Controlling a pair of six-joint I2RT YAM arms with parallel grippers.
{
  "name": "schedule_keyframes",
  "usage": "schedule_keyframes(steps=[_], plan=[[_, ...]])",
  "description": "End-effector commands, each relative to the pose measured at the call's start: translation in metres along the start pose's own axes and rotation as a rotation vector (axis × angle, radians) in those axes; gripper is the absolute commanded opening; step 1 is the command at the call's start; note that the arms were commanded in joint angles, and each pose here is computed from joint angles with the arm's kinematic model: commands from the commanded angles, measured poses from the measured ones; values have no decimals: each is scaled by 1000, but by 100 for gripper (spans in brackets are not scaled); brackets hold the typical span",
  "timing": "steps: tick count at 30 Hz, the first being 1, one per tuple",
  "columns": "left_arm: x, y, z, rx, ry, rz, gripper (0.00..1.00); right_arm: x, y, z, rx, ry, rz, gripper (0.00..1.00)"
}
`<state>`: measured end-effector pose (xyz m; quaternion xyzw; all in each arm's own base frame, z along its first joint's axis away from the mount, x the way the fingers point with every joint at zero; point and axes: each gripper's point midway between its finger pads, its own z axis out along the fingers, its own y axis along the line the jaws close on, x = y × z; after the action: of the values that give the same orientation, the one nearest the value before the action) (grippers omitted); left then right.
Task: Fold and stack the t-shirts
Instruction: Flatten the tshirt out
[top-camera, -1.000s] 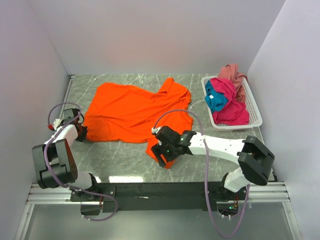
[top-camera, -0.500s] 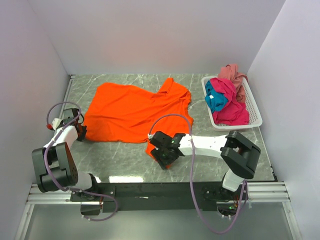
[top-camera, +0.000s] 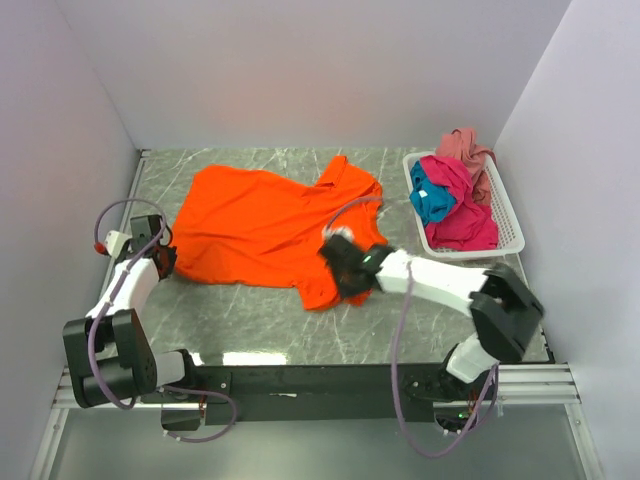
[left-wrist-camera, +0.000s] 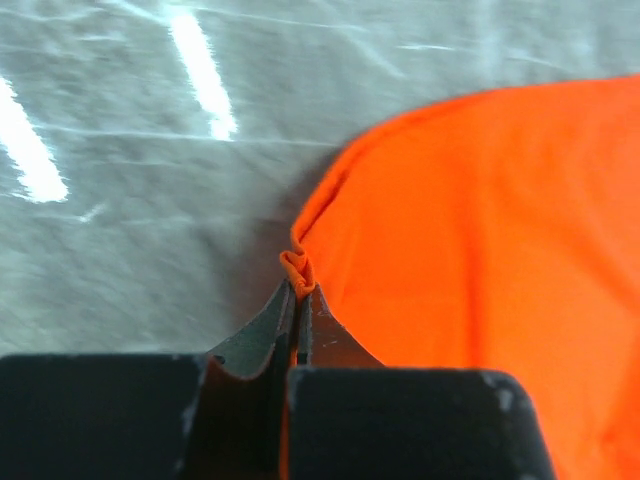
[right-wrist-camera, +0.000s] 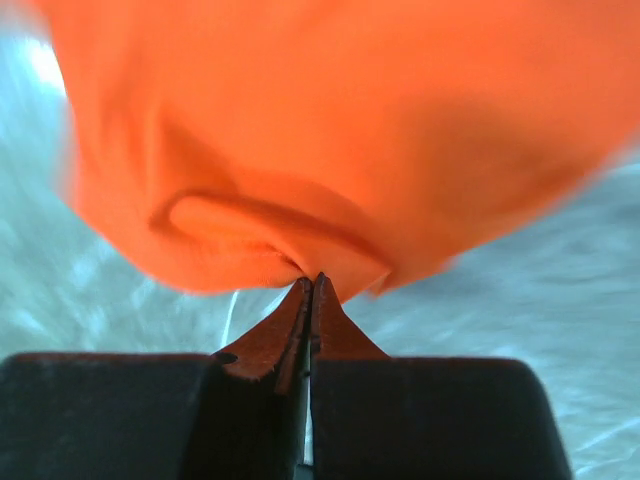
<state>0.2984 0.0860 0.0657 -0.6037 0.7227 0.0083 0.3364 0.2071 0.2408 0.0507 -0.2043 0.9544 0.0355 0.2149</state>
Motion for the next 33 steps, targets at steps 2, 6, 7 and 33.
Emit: schedule_keyframes(steps=[2,6,7,33], plan=[[-22,-55,-26,142,-56,-57,1,-109,-58,-56,35,-343,245,0],[-37,-102,-47,223,-75,-70,1,-176,-108,-98,106,-562,370,0],[-52,-124,-61,269,-98,-96,1,-187,-120,-108,121,-598,389,0],[-230,-146,-499,1201,-664,-174,1,-168,-161,-542,10,-1469,180,0]])
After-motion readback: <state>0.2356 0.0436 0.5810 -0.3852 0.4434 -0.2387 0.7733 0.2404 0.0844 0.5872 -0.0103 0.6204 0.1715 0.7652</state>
